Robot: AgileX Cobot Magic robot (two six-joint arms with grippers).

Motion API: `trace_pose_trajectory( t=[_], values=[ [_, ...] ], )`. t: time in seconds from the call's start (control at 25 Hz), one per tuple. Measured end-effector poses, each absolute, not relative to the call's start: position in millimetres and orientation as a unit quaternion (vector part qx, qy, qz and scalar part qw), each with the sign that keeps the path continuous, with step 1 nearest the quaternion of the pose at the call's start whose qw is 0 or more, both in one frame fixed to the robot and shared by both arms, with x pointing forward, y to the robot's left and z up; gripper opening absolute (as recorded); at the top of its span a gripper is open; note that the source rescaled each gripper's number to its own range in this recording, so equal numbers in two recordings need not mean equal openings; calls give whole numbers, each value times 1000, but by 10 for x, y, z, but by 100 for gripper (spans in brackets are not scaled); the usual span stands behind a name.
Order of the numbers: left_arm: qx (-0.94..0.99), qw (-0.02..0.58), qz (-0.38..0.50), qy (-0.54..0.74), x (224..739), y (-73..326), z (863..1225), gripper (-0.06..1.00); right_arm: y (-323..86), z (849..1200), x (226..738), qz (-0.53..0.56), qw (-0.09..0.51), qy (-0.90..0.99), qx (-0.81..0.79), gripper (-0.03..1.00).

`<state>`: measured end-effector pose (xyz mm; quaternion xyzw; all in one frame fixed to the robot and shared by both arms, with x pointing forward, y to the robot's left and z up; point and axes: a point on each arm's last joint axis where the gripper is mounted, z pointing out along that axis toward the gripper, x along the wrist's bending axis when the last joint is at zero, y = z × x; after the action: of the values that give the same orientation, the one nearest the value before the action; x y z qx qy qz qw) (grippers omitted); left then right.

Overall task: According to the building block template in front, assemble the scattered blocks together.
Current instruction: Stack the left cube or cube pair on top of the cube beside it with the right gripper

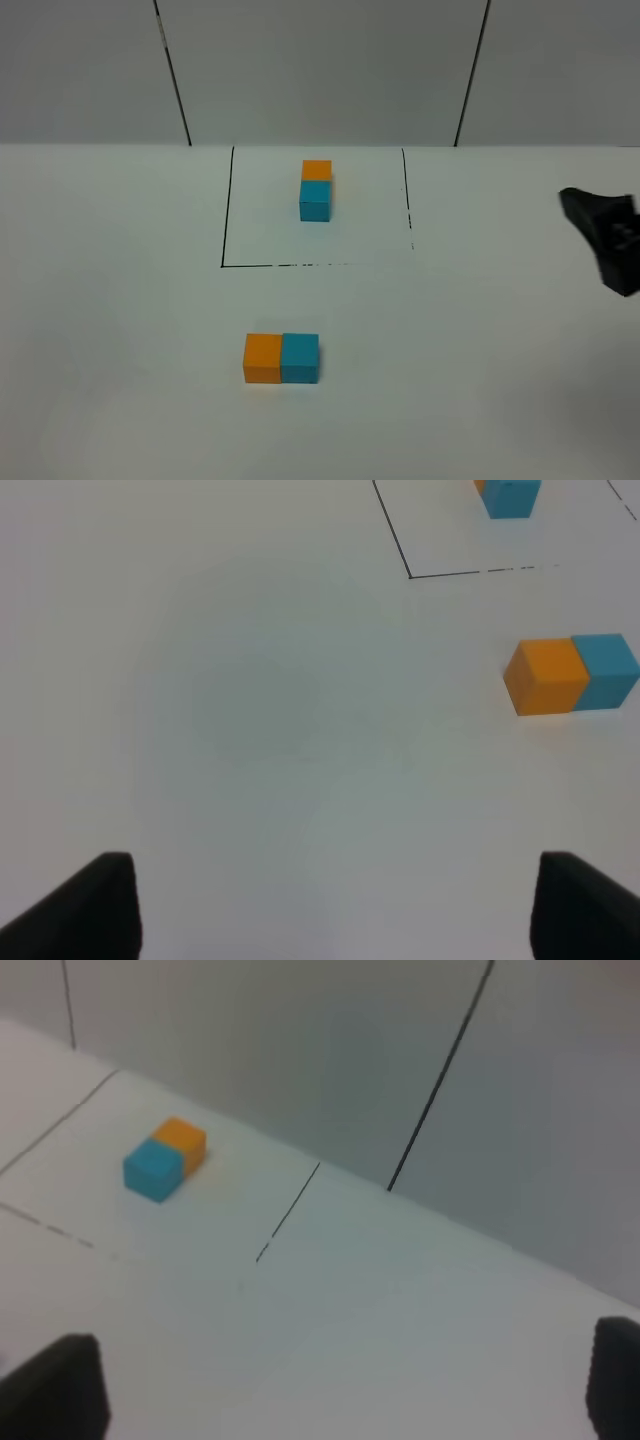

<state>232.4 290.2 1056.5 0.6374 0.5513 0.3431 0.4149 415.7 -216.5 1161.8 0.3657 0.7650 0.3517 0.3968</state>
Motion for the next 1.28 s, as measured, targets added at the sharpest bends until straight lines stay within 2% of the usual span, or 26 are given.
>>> trace_pose_trajectory(
  t=[0.04, 0.32, 0.56, 0.76, 0.92, 1.28],
  values=[
    [637, 415, 343, 551, 2324, 2902, 10565, 68, -2085, 11593, 4289, 329, 392, 783, 354, 100],
    [637, 415, 343, 551, 2324, 2902, 10565, 68, -1488, 11342, 5092, 190, 336, 888, 251, 100],
    [637, 415, 343, 551, 2324, 2902, 10565, 68, -758, 10823, 5321, 97, 249, 959, 98, 100],
    [637, 415, 343, 551, 2324, 2902, 10565, 68, -305, 10357, 5368, 48, 202, 978, 17, 100],
    [637, 415, 343, 551, 2324, 2902, 10565, 68, -78, 10048, 5426, 25, 179, 983, -21, 100],
    [637, 415, 343, 551, 2324, 2902, 10565, 68, 157, 9638, 5592, 9, 145, 988, -51, 100]
  ],
)
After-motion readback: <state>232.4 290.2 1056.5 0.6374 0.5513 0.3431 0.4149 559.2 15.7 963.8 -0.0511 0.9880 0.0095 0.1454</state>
